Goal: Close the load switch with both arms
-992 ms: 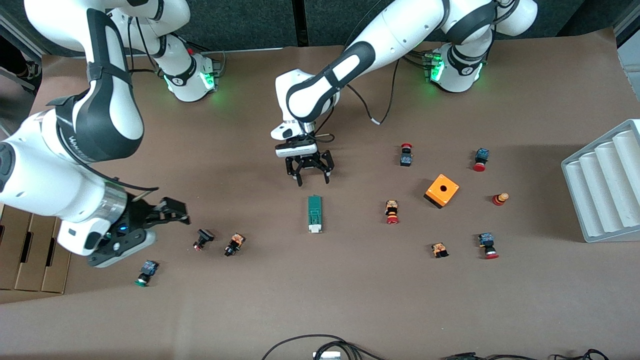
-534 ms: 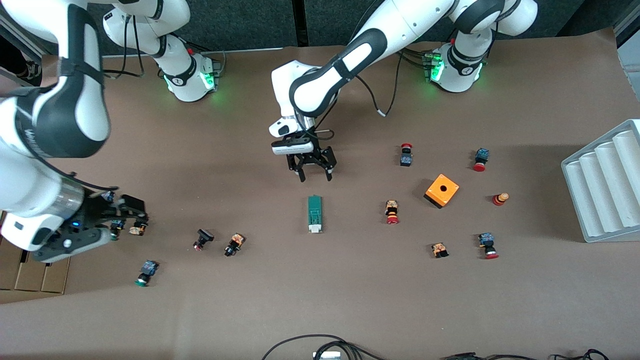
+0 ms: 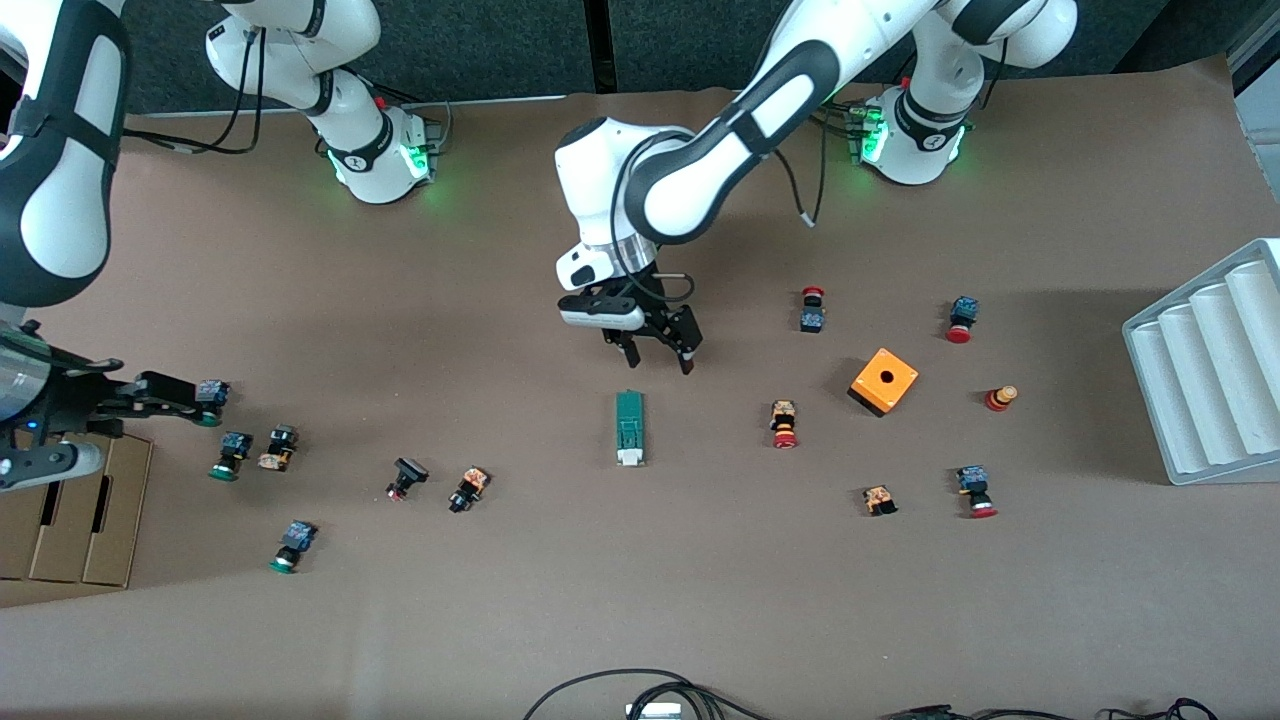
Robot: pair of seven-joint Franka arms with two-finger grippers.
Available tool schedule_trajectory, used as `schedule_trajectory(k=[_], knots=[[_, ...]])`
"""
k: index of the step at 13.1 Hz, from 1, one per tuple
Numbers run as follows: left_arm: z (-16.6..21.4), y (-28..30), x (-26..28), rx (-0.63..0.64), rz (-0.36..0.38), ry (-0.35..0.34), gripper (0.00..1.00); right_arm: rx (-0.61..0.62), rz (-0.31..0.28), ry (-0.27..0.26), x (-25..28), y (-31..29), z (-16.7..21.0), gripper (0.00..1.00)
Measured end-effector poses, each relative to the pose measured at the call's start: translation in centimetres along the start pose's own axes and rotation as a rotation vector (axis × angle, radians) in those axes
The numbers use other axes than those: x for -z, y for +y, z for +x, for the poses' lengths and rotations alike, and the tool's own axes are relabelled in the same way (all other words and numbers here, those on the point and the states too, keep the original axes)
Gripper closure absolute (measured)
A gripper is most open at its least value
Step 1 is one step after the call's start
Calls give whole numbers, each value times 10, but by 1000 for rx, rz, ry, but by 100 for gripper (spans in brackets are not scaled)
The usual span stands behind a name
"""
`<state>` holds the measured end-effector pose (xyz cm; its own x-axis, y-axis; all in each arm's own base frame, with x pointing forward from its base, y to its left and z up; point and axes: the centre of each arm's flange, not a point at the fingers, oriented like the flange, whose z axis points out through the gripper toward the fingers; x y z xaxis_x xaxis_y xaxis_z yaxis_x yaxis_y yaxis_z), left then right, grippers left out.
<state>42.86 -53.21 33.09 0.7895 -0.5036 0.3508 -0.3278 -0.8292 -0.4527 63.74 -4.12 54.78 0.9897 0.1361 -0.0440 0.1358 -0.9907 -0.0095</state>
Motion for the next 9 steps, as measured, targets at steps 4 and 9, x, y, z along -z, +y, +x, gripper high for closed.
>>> schedule_trajectory(k=[4,9], knots=[[27,-39,10,-43,-71,-56,0,-3,-3,-11,-5,3,0,0],[72,-152,17,-21,-236,-139,0,-11,9,-17,-13,15,-1,0]])
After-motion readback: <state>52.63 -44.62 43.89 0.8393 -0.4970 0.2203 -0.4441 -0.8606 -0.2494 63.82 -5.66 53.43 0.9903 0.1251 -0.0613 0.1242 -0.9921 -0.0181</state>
